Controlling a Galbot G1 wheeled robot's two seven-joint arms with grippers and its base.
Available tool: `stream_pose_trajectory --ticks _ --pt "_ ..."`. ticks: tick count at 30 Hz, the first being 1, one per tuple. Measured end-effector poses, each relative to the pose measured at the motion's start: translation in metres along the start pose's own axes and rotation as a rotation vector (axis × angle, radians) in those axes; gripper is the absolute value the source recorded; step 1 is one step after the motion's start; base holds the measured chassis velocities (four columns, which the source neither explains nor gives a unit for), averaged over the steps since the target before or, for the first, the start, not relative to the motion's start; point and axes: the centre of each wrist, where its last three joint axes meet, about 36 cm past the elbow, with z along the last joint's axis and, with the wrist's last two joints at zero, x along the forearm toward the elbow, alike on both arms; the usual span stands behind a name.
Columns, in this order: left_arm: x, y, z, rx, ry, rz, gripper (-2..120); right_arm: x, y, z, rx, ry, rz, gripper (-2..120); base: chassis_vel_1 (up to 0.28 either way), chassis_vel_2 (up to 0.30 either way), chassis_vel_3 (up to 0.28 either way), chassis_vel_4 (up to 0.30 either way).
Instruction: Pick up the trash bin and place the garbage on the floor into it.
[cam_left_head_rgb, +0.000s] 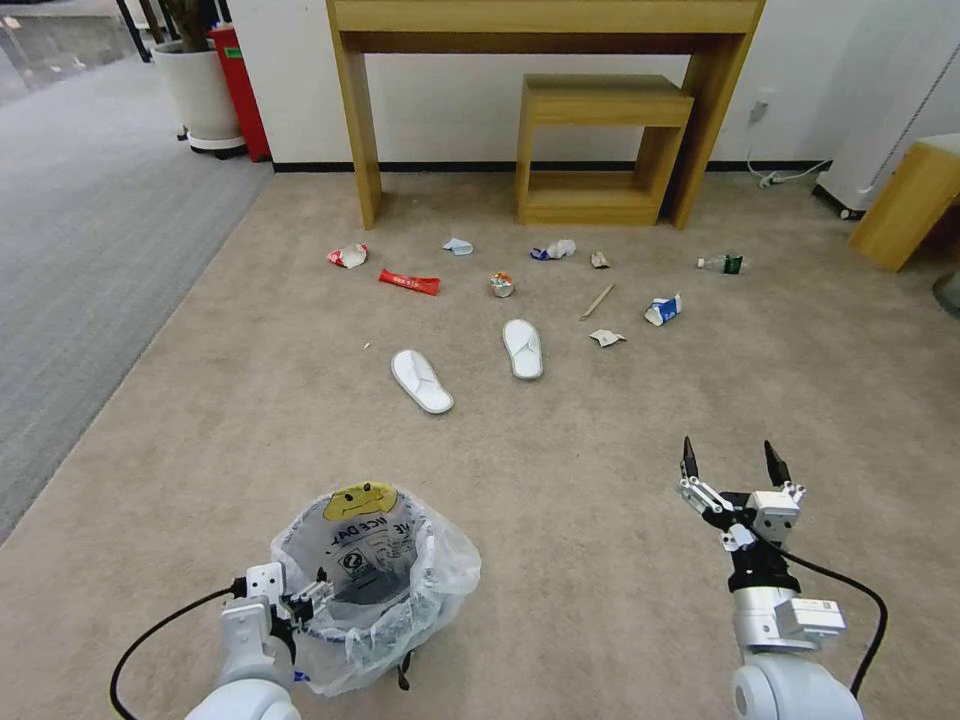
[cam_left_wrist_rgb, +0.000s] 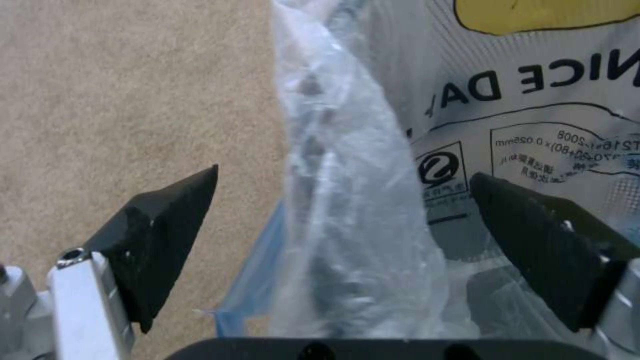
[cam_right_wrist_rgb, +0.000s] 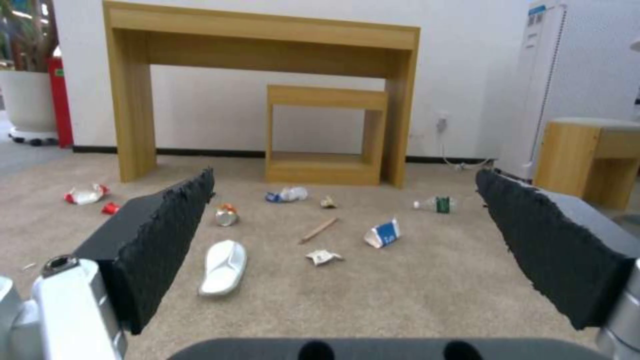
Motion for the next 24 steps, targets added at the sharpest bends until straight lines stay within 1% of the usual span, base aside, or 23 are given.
stream_pose_trajectory --ticks 5,11,18,24 --pt "-0.004 0.000 0.003 -0.001 0.024 -0.006 99 0.000 0.000 0.000 0.000 0.001 0.001 100 0.000 0.000 0.000 0.000" --pt "-0.008 0.001 0.002 0.003 0.021 -0.014 99 0.000 0.001 0.002 -0.001 0.004 0.003 100 0.000 0.000 0.000 0.000" --pt "-0.014 0.003 -0.002 0.027 0.017 -0.014 98 0.000 0.003 0.004 -0.004 0.007 0.006 100 0.000 0.000 0.000 0.000" --pt "-0.013 0.003 -0.005 0.035 0.011 -0.006 98 0.000 0.003 0.005 -0.002 0.010 0.005 100 0.000 0.000 0.000 0.000"
